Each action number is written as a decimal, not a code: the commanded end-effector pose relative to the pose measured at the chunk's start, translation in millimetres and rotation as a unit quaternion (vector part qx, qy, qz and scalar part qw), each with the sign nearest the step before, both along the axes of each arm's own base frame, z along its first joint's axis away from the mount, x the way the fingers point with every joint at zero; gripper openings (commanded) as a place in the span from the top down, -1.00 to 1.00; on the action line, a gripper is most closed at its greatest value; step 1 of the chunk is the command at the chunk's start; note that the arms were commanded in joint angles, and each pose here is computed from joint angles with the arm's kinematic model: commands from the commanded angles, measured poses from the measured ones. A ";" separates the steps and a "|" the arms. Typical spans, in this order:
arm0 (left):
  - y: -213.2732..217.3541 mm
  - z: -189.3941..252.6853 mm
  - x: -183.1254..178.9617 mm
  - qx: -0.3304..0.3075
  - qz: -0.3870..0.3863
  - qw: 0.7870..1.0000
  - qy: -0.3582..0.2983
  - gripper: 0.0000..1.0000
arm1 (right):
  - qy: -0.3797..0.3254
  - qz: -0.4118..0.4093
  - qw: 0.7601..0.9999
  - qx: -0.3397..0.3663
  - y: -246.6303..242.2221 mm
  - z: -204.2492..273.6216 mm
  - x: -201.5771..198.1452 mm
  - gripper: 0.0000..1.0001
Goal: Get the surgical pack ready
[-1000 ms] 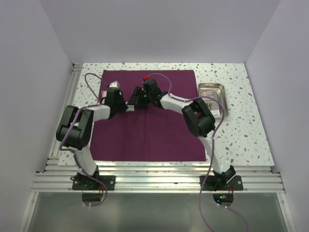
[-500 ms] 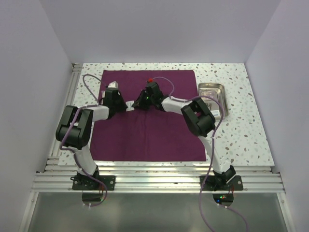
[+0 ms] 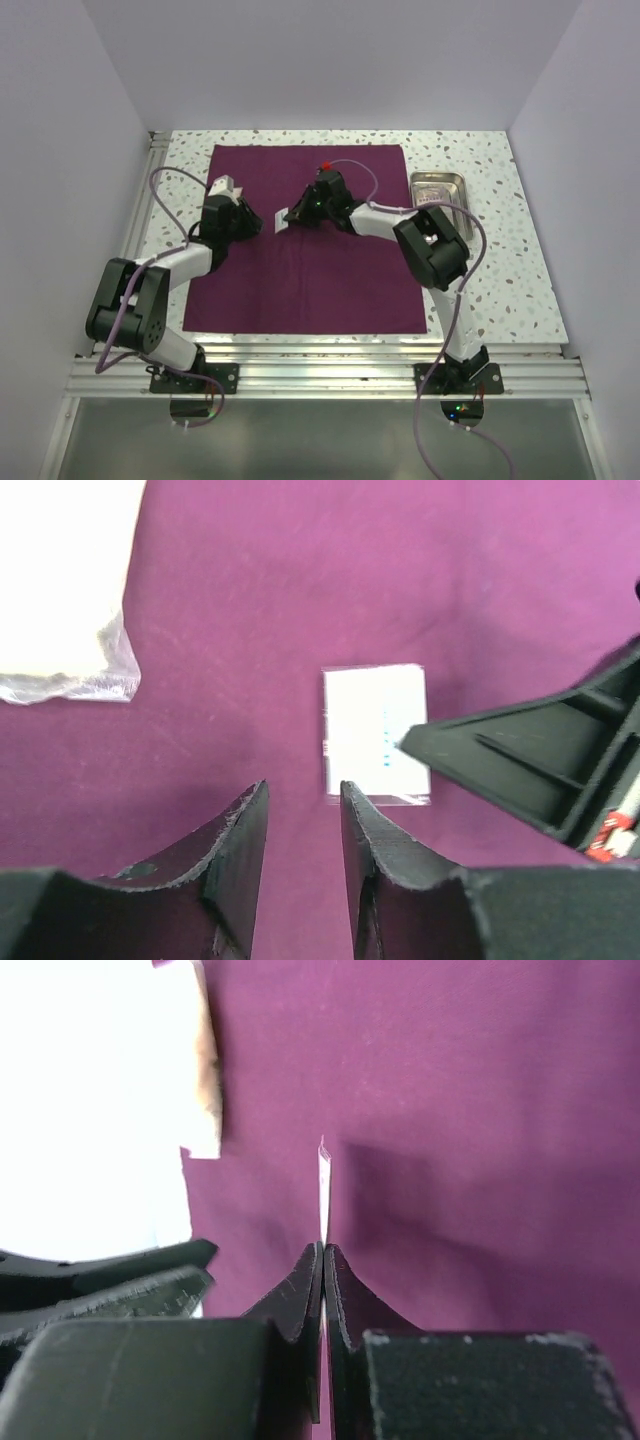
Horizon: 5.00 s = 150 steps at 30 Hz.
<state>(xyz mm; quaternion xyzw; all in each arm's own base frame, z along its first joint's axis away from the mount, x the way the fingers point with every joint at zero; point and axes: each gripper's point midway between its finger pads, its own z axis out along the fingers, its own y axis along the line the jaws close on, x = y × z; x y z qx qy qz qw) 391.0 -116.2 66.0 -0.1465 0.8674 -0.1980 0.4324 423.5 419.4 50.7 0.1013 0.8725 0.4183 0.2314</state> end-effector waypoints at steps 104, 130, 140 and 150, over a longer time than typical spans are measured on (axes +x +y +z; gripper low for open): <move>-122.8 92.7 7.6 0.029 -0.228 0.966 -0.117 1.00 | -0.152 -0.073 0.985 0.032 -213.8 133.4 -10.2 -0.54; -179.8 95.8 -20.9 0.005 -0.278 0.950 -0.143 1.00 | -0.074 -0.078 0.994 -0.032 -114.8 91.3 -15.4 -0.38; -178.3 100.1 -33.7 0.001 -0.286 0.945 -0.159 0.43 | -0.081 -0.095 0.992 -0.037 -121.5 91.9 -12.6 0.36; -143.0 118.5 -44.2 0.045 -0.242 0.953 -0.177 0.05 | -0.084 -0.173 0.980 -0.048 -206.9 100.6 16.3 0.38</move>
